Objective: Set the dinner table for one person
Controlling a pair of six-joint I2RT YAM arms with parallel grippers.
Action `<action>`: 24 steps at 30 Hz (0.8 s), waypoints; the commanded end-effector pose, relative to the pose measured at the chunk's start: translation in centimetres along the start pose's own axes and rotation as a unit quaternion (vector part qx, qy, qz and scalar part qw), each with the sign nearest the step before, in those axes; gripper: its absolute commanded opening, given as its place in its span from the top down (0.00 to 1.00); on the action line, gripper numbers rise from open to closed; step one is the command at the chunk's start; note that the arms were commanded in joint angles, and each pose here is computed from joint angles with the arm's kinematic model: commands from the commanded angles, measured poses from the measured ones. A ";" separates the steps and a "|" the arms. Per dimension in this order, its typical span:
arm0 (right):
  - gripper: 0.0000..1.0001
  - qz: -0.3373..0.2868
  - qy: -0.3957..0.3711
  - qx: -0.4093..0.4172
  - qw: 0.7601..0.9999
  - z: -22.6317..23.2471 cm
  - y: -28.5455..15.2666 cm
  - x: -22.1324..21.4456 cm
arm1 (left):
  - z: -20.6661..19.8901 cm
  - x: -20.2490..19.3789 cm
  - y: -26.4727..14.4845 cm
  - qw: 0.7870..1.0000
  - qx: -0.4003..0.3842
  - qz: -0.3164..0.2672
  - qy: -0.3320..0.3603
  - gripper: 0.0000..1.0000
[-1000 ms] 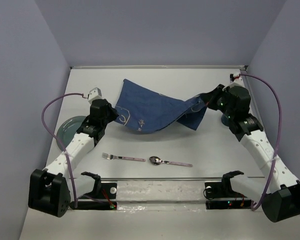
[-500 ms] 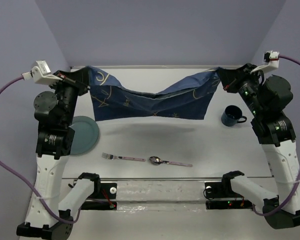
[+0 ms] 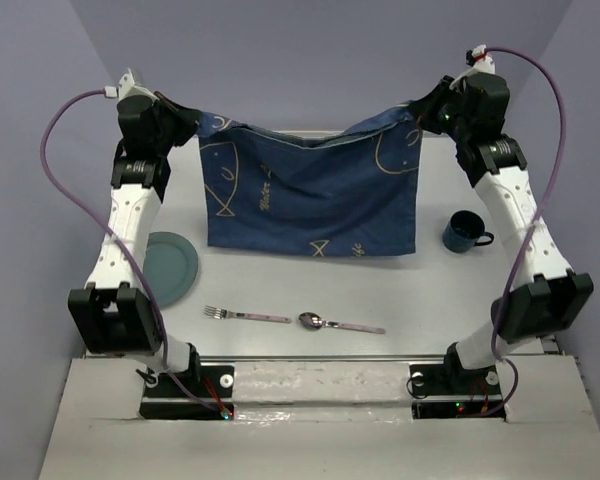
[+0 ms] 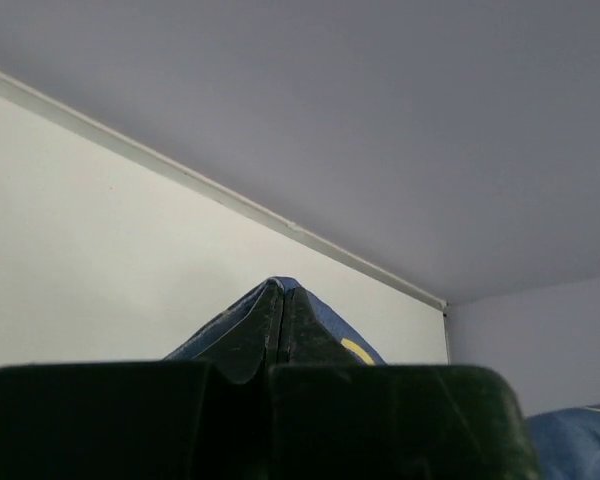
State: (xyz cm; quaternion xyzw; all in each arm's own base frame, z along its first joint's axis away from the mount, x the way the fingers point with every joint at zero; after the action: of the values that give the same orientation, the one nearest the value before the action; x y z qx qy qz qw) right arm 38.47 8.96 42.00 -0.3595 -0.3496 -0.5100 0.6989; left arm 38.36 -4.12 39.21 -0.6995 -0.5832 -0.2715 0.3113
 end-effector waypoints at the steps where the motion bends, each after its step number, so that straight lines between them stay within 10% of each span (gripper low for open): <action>1: 1.00 -0.098 -0.012 0.042 0.994 1.7 -0.9 7.3 | -4.6 6.5 -1.2 0.993 -0.092 -0.070 0.008 1.00; 11: 1.00 -0.069 -0.013 0.043 0.997 0.2 -1.4 5.6 | -2.5 4.2 -2.2 0.994 -0.094 -0.059 0.006 1.00; 24: 1.00 0.148 0.085 -0.070 0.983 -11.5 -3.6 -17.8 | 14.6 -15.4 -3.8 0.987 0.069 0.122 -0.077 1.00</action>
State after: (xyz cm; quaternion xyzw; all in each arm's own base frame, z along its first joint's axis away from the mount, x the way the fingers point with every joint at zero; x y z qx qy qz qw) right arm 33.07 6.41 23.64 -0.4237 -0.2068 -0.4449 0.7615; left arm 32.76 -2.50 20.20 -0.7552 -0.5324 -0.1235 0.3619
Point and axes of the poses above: each gripper's point midway between its finger pads, its own y axis out along the fingers, its own z axis along the line the jaws close on, x = y × z, the point moved 8 cm from there along -y, back along the fingers, and after that the axes turned 3 degrees about y, right-handed, at the moved point
